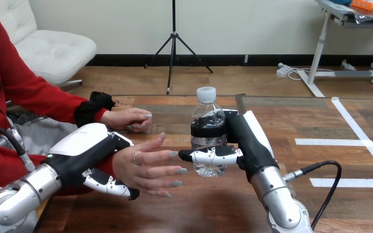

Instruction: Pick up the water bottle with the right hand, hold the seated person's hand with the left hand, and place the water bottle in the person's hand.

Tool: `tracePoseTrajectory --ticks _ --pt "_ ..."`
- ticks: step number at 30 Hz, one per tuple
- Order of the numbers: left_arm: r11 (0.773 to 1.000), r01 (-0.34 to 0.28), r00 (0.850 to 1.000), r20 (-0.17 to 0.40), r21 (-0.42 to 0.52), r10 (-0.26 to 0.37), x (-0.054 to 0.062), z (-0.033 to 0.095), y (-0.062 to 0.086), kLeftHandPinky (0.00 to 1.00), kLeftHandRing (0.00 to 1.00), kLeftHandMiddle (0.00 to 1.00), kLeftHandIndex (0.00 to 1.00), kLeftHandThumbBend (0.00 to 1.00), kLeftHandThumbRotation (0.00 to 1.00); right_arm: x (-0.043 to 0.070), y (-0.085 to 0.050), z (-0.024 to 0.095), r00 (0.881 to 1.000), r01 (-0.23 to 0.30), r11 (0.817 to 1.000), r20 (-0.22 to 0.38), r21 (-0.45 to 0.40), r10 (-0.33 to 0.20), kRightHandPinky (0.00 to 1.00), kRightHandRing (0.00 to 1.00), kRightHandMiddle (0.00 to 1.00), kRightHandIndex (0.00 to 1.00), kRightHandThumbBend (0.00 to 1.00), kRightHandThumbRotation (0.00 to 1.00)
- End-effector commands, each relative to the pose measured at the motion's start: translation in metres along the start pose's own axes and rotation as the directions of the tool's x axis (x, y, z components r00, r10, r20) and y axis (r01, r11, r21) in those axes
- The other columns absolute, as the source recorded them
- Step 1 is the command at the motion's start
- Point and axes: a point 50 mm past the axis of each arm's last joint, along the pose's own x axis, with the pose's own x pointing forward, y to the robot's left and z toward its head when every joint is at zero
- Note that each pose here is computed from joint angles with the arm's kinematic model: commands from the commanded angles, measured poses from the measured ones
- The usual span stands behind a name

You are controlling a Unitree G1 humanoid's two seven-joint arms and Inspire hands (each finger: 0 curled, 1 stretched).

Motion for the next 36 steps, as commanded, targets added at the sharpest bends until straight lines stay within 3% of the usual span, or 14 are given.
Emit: tracePoseTrajectory --ticks 1,19,36 --pt "0.993 -0.117 0.98 0.164 0.016 0.113 0.025 0.027 0.024 0.22 0.3 0.41 0.43 0.74 0.33 0.025 -0.009 0.037 0.988 0.04 0.999 0.15 0.004 -0.04 0.22 0.29 0.42 0.47 0.89 0.0" --pt "0.988 -0.153 0.967 0.21 0.03 0.144 0.029 0.034 0.031 0.22 0.3 0.4 0.44 0.69 0.36 0.029 0.0 0.033 0.99 0.024 1.0 0.138 -0.001 -0.024 0.21 0.28 0.41 0.47 0.89 0.0" --pt "0.985 -0.17 0.953 0.259 0.027 0.157 0.035 0.045 0.036 0.25 0.33 0.42 0.47 0.71 0.37 0.035 0.012 0.028 0.992 0.001 1.0 0.126 -0.02 0.002 0.22 0.29 0.42 0.48 0.88 0.0"
